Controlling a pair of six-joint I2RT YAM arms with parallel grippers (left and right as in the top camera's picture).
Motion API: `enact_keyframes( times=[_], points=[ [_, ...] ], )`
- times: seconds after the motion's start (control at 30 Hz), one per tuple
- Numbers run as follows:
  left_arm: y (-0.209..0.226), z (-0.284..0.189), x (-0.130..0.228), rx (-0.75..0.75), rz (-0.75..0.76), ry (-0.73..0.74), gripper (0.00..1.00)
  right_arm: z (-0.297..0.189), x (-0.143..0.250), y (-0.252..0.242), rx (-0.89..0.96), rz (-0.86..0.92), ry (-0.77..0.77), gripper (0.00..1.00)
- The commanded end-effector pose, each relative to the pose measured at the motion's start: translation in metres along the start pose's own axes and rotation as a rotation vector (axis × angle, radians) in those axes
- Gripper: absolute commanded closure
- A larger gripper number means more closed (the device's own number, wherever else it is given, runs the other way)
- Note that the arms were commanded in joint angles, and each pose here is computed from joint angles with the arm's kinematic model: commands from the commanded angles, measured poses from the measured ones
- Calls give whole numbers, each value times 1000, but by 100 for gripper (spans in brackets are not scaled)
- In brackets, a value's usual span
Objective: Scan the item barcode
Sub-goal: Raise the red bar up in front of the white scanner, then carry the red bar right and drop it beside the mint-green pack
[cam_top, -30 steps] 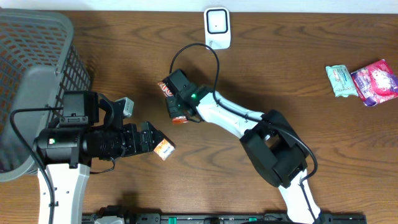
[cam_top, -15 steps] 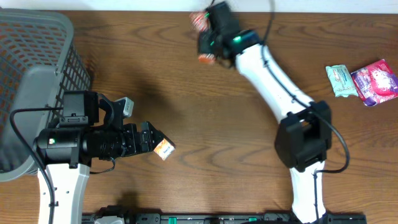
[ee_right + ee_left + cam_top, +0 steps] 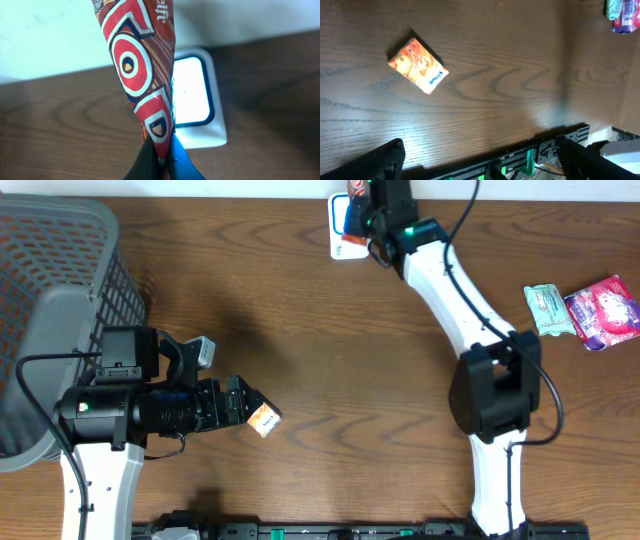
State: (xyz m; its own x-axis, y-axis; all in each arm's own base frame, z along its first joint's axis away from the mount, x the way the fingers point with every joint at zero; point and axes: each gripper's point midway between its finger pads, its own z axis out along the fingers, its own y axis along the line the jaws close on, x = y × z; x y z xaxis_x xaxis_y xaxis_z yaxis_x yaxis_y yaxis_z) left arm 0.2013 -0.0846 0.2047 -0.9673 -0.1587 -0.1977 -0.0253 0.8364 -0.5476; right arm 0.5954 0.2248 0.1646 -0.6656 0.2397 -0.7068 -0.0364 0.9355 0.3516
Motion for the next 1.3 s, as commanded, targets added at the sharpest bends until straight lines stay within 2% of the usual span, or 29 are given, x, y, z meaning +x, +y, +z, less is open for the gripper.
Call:
enact_keyframes(
  times=[0.0, 0.27, 0.43, 0.53, 0.73, 0.93, 1.07, 1.13, 1.17, 1.2, 1.23, 1.27],
  points=[
    [1, 1, 1, -9, 11, 3, 2, 16, 17, 1, 9, 32, 30, 99],
    [1, 1, 1, -9, 11, 3, 2, -9, -20, -30, 60, 70, -22, 99],
    [1, 1, 1, -9, 11, 3, 2, -58, -59, -93, 181, 132, -55, 99],
    [1, 1, 1, -9, 11, 3, 2, -94, -72, -157, 318, 161, -39, 99],
    [1, 1, 1, -9, 11, 3, 2, -146, -41, -286, 663, 255, 107, 99],
    [1, 1, 1, -9, 11, 3, 2, -169, -9, -362, 790, 301, 245, 99],
    [1, 1, 1, -9, 11, 3, 2, -181, 5, -392, 826, 361, 276, 98],
    [1, 1, 1, -9, 11, 3, 2, -185, 10, -401, 839, 377, 291, 83],
    [1, 1, 1, -9, 11, 3, 2, -187, 13, -402, 842, 382, 299, 66],
    [1, 1, 1, -9, 11, 3, 2, -189, 15, -403, 844, 386, 309, 42],
    [1, 1, 1, -9, 11, 3, 2, -191, 17, -403, 846, 388, 321, 22],
    [1, 1, 1, -9, 11, 3, 2, -191, 19, -403, 847, 388, 329, 16]
  ],
)
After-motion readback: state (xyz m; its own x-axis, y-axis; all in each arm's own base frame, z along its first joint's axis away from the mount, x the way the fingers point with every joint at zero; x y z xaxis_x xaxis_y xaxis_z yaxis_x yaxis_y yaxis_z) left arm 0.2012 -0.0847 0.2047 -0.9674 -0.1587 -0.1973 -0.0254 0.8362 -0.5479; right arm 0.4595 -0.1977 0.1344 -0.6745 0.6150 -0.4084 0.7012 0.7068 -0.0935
